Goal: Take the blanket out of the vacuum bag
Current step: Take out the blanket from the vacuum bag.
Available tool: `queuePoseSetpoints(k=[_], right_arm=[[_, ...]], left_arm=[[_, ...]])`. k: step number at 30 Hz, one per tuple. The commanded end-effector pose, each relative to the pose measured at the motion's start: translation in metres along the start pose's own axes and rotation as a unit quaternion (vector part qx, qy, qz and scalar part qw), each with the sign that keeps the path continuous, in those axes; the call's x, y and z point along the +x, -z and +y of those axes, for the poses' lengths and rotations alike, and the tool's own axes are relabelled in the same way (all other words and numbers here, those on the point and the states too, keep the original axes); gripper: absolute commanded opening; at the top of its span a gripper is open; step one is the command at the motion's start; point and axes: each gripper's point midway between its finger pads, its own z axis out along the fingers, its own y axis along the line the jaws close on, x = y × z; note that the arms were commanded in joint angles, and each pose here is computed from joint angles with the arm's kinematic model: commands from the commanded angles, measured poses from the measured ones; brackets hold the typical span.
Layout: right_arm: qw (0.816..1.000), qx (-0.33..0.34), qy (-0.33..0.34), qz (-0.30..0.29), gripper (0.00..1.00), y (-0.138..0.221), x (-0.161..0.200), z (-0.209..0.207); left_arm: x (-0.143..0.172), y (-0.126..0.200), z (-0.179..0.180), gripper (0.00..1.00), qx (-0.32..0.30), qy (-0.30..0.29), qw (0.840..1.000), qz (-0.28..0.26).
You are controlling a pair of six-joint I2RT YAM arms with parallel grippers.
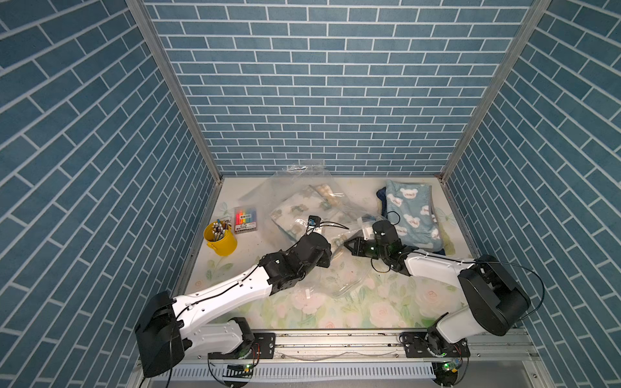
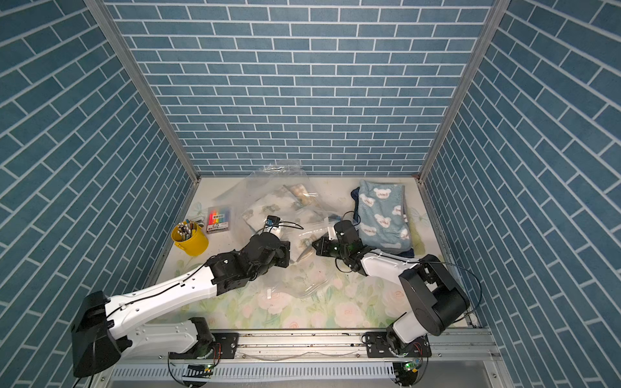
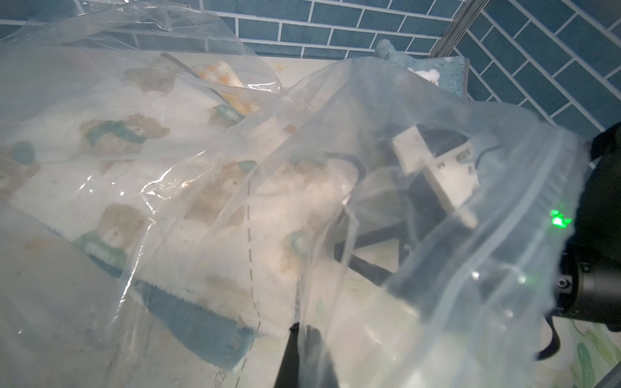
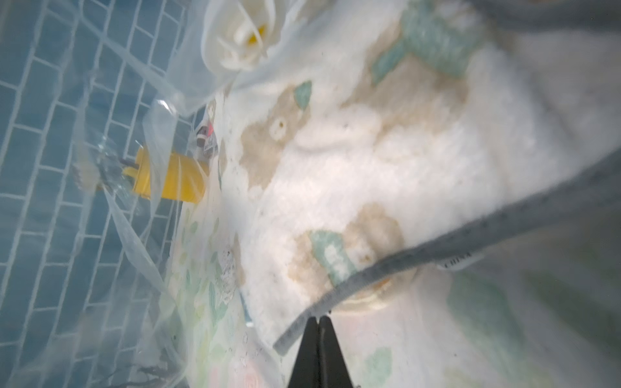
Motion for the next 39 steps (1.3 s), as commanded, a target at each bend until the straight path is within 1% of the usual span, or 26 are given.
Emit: queuePoseSetpoints(k=[1, 4, 7, 11, 16, 19, 20, 26, 33, 39], right_arm=[[0.999, 0.016, 0.014, -0.039, 0.00, 0.011, -0.021, 0.002], [0.998, -0.023, -0.019, -0.056, 0.00, 0.013, -0.018, 0.011], [0.995, -0.043, -0.044, -0.073, 0.00, 0.015, -0.013, 0.016], [0.988, -0.076, -0.090, -0.099, 0.07, 0.018, -0.002, 0.024], [0.981, -0.096, -0.132, -0.106, 0.24, 0.010, 0.007, 0.024], [0.978, -0.093, -0.154, -0.107, 0.36, 0.005, 0.011, 0.016], [0.977, -0.091, -0.160, -0.107, 0.38, 0.004, 0.013, 0.013], [0.973, -0.089, -0.188, -0.101, 0.45, -0.002, 0.022, 0.002], [0.965, -0.108, -0.220, -0.092, 0.52, -0.013, 0.029, -0.003], [0.959, -0.122, -0.241, -0.085, 0.53, -0.026, 0.029, -0.007]], left_arm=[[0.003, 0.000, -0.003, 0.02, 0.011, 0.002, 1.000, 0.001], [0.005, -0.001, -0.002, 0.03, 0.011, 0.002, 1.000, 0.000], [0.007, -0.003, -0.002, 0.03, 0.010, 0.001, 1.000, 0.001], [0.009, -0.008, -0.006, 0.07, 0.017, -0.001, 1.000, 0.008], [0.014, -0.015, -0.010, 0.07, 0.021, -0.002, 1.000, 0.015], [0.013, -0.014, -0.006, 0.08, 0.013, 0.006, 1.000, 0.007], [0.013, -0.013, -0.005, 0.08, 0.014, 0.010, 1.000, 0.002], [0.012, -0.011, -0.005, 0.10, 0.020, 0.015, 1.000, -0.002], [0.011, -0.013, -0.011, 0.10, 0.025, 0.016, 1.000, 0.000], [0.009, -0.011, -0.010, 0.11, 0.023, 0.014, 1.000, -0.002]])
